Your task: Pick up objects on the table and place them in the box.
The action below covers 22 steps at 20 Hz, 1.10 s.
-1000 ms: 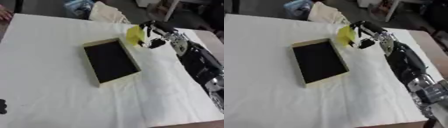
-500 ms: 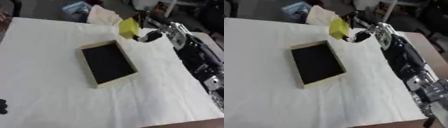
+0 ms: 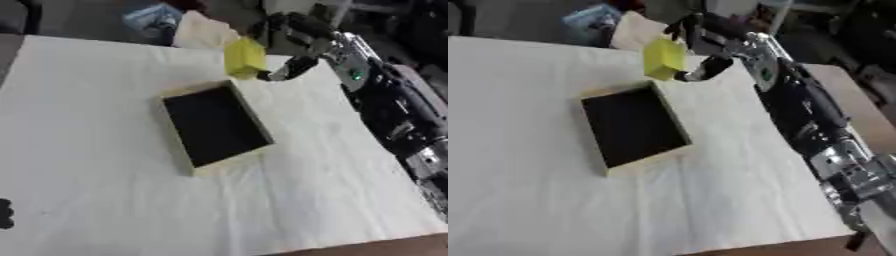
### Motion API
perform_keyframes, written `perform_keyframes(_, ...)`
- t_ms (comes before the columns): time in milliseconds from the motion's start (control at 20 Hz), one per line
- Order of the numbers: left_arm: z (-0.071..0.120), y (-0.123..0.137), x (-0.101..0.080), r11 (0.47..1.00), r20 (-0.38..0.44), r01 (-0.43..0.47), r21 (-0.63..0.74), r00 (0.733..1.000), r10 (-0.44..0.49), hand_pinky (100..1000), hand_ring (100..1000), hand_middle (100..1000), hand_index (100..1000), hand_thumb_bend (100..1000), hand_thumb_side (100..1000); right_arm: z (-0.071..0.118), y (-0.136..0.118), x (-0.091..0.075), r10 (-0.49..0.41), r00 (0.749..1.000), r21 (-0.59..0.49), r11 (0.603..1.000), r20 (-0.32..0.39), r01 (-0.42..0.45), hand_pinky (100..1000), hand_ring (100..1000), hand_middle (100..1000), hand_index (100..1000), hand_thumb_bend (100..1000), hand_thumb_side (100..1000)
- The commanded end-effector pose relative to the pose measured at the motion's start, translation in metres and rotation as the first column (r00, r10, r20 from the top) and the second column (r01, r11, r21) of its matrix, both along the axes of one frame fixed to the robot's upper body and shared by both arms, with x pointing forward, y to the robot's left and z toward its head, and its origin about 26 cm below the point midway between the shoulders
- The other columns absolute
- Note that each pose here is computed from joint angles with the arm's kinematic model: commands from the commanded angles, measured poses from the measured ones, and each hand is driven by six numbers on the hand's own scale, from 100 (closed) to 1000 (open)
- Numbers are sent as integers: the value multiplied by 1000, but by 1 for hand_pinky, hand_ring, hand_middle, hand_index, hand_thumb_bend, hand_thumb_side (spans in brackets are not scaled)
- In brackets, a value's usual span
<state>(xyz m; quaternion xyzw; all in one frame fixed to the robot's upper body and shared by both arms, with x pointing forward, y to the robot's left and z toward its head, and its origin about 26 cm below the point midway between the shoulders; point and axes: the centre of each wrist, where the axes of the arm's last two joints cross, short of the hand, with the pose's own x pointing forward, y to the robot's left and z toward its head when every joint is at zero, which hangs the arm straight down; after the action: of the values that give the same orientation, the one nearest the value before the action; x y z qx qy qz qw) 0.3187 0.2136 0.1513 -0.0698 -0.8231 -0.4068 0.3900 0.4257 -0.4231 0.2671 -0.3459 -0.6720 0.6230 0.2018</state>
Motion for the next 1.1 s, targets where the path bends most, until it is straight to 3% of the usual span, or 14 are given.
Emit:
perform_keyframes(50, 5, 1, -1, 1000, 14, 4, 0, 1000, -4, 800, 562, 567, 721, 207, 904, 18, 22, -3, 89, 996, -163, 983, 17, -85, 683, 555, 685, 885, 596, 334)
perform_keyframes(300, 5, 1, -1, 1000, 14, 5, -3, 1000, -4, 800, 562, 567, 721, 207, 903, 22, 46, -11, 182, 983, -273, 948, 35, -166, 684, 560, 682, 883, 592, 341)
perform_keyframes(800, 6, 0, 0, 1000, 15, 6, -5, 1000, -6, 799, 562, 567, 720, 206, 903, 18, 66, -13, 227, 974, -321, 922, -4, -216, 690, 572, 683, 882, 565, 380)
perform_keyframes(1100, 5, 2, 0, 1000, 13, -1, -7, 1000, 1, 799, 563, 567, 719, 207, 903, 18, 78, -20, 278, 961, -332, 904, -19, -268, 734, 669, 767, 918, 528, 476)
